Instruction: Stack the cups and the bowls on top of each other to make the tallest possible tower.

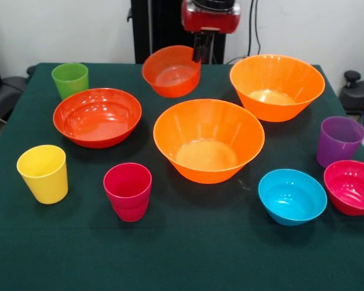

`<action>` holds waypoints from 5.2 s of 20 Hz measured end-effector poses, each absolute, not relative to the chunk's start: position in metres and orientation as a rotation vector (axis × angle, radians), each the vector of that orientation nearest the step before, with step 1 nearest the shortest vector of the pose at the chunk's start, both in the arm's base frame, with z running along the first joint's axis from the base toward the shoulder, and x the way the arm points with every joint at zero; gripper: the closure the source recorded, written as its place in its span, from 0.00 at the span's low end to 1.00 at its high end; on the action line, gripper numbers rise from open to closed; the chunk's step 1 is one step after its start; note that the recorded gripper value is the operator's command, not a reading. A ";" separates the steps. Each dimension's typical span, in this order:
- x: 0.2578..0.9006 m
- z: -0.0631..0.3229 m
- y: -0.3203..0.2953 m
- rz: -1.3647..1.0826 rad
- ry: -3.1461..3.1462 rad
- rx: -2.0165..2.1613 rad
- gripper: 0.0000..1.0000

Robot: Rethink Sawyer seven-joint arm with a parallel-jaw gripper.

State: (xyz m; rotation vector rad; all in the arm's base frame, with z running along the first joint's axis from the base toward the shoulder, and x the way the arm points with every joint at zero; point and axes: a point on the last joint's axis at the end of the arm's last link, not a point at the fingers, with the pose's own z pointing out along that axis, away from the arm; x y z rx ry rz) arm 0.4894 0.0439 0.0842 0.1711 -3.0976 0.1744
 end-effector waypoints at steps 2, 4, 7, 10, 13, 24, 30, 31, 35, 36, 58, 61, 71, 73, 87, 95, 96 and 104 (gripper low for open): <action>0.483 0.076 0.060 0.180 -3.113 0.212 1.00; 0.479 0.070 0.071 0.183 -3.126 0.239 1.00; 0.472 0.062 0.082 0.187 -3.142 0.262 1.00; 0.462 0.048 0.088 0.198 -3.158 0.270 1.00; 0.453 0.039 0.084 0.213 -3.153 0.253 1.00; 0.436 0.026 0.069 0.253 -3.126 0.214 1.00; 0.431 0.026 0.062 0.275 -3.116 0.200 1.00; 0.431 0.026 0.062 0.279 -3.115 0.201 1.00; 0.429 0.028 0.064 0.293 -3.114 0.214 1.00; 0.429 0.028 0.065 0.296 -3.114 0.220 1.00; 0.422 0.029 0.055 0.344 -3.097 0.211 1.00; 0.421 0.028 0.054 0.344 -3.094 0.210 1.00; 0.426 0.033 0.052 0.343 -3.108 0.193 1.00; 0.428 0.034 0.051 0.343 -3.112 0.189 1.00; 0.442 0.050 0.051 0.346 -3.143 0.150 1.00; 0.457 0.052 0.052 0.344 -3.169 0.113 1.00; 0.458 0.052 0.052 0.343 -3.171 0.111 1.00; 0.468 0.051 0.052 0.336 -3.187 0.096 1.00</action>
